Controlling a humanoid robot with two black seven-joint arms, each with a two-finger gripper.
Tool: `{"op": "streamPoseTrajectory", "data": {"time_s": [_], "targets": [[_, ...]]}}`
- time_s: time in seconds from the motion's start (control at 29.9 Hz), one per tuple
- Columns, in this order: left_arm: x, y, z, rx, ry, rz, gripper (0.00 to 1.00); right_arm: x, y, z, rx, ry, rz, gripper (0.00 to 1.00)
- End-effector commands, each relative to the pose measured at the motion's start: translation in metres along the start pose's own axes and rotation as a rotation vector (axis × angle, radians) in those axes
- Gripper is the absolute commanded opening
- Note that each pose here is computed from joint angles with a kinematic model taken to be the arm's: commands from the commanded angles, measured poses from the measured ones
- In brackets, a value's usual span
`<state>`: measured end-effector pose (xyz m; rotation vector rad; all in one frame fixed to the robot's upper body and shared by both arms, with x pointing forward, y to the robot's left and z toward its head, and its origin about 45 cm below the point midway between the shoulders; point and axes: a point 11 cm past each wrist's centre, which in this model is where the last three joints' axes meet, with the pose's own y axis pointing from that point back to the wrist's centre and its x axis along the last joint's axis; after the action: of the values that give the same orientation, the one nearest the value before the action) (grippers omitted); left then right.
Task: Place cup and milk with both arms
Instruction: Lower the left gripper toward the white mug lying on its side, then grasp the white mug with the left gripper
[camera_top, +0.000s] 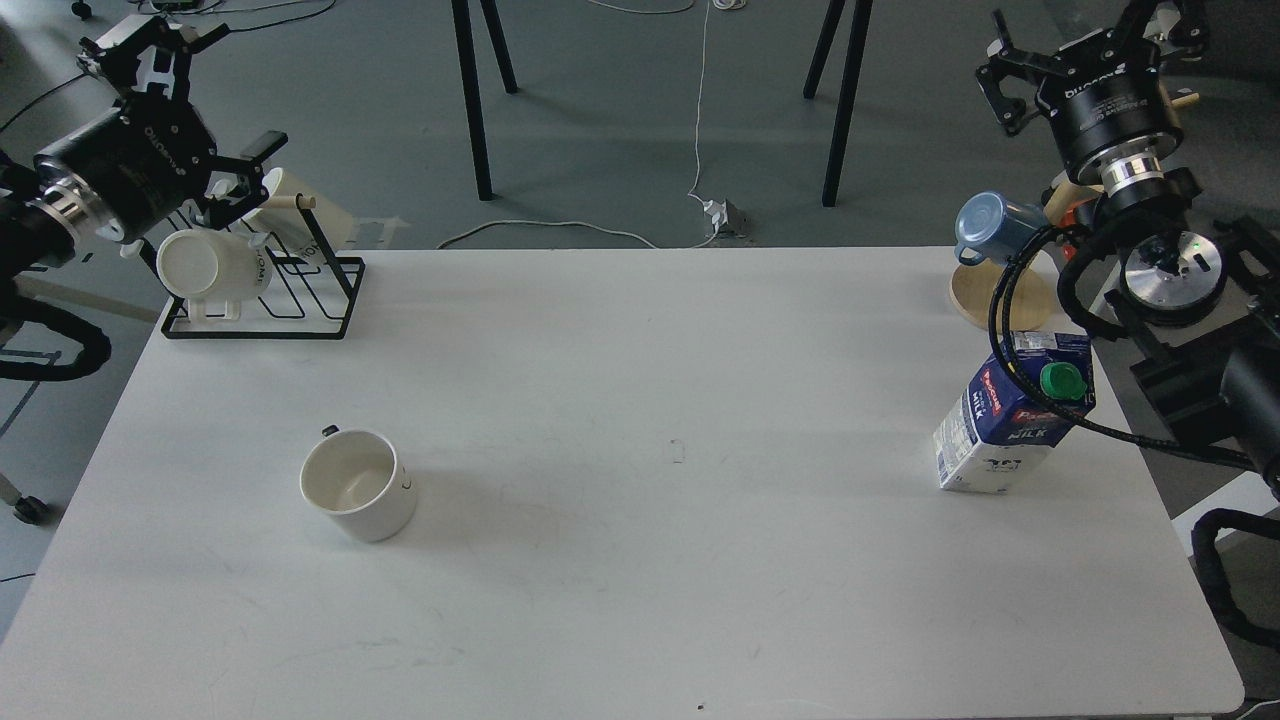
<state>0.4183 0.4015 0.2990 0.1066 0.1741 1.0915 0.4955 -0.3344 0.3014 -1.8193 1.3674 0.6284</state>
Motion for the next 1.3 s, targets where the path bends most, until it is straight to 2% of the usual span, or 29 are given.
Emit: {"op": "streamPoseTrajectory", "data": {"time_s": [0.0,0.13,0.3,0.63,0.74,0.9,1.14,1.24,1.27], "targets": [[-0.014,0.028,0.002,0.129,-0.263,-0.09,0.93,0.0,0.0,0.0,-0.002,0.0,0.0,1.0],[-0.013,0.05,-0.027,0.31,-0.542,-0.152,0.93,0.003,0.002,0.002,-0.005,0.001,0.006,1.0],[-0.007,0.067,-0.078,0.408,-0.871,-0.165,0.93,0.007,0.005,0.001,-0.006,0.005,0.015,1.0],[-0.034,0.089,-0.158,0.481,-1.21,-0.301,0.83,0.017,0.015,-0.009,-0.004,0.027,0.035,1.0],[-0.035,0.091,-0.17,0.482,-1.33,-0.34,0.81,0.022,0.02,-0.008,-0.01,0.026,0.044,1.0],[-0.036,0.096,-0.194,0.525,-1.349,-0.376,0.78,0.023,0.021,-0.008,-0.011,0.029,0.047,1.0],[-0.029,0.091,-0.218,0.571,-1.424,-0.411,0.59,0.024,0.022,-0.007,-0.011,0.029,0.048,1.0],[-0.028,0.089,-0.221,0.577,-1.423,-0.407,0.4,0.025,0.023,-0.008,-0.011,0.031,0.051,1.0],[-0.028,0.089,-0.222,0.574,-1.421,-0.412,0.3,0.026,0.023,-0.01,-0.01,0.034,0.054,1.0]]}}
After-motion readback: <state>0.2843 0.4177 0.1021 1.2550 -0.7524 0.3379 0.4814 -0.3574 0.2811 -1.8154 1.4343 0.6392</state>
